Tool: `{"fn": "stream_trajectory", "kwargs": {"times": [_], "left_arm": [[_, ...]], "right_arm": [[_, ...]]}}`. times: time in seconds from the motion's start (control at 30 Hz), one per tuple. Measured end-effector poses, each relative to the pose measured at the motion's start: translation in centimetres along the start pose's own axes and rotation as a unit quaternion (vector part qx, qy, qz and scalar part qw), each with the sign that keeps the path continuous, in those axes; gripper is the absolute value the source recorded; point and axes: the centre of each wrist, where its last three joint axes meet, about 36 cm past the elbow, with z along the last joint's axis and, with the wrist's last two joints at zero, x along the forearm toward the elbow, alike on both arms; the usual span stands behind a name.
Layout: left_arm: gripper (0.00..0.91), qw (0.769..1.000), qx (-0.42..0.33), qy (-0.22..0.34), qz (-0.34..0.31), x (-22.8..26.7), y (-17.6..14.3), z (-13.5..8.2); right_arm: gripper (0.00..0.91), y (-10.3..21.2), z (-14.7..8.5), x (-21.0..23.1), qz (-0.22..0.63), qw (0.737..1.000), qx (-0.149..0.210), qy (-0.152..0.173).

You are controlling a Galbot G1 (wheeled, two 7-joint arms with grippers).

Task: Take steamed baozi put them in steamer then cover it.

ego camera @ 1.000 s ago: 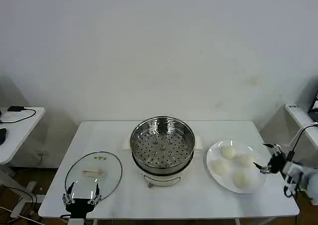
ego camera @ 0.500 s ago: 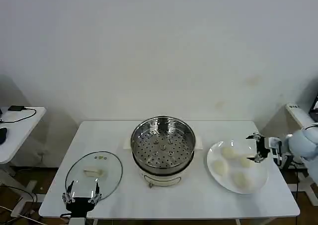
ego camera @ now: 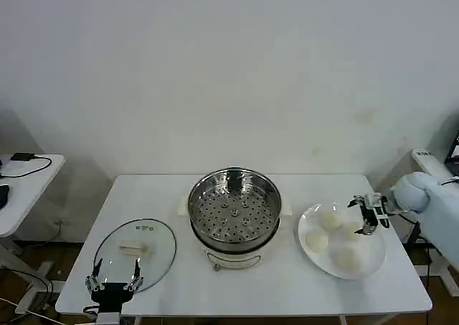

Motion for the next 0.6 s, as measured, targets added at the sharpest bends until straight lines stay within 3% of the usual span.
{"fn": "stream_trajectory", "kwargs": {"times": [0.47,0.6], "left_arm": [[0.907,1.000,0.000,0.000,-0.002,0.0,-0.1,0.2],[0.907,1.000,-0.001,0.002,-0.002,0.2,-0.2,0.4]], "right_arm": [[0.907,-2.3,-2.5,-3.6,-0.022,1.000,0.010,0.008],[0.796,-2.6,-3.0,-4.2,-0.025,1.000,0.011,0.010]]}}
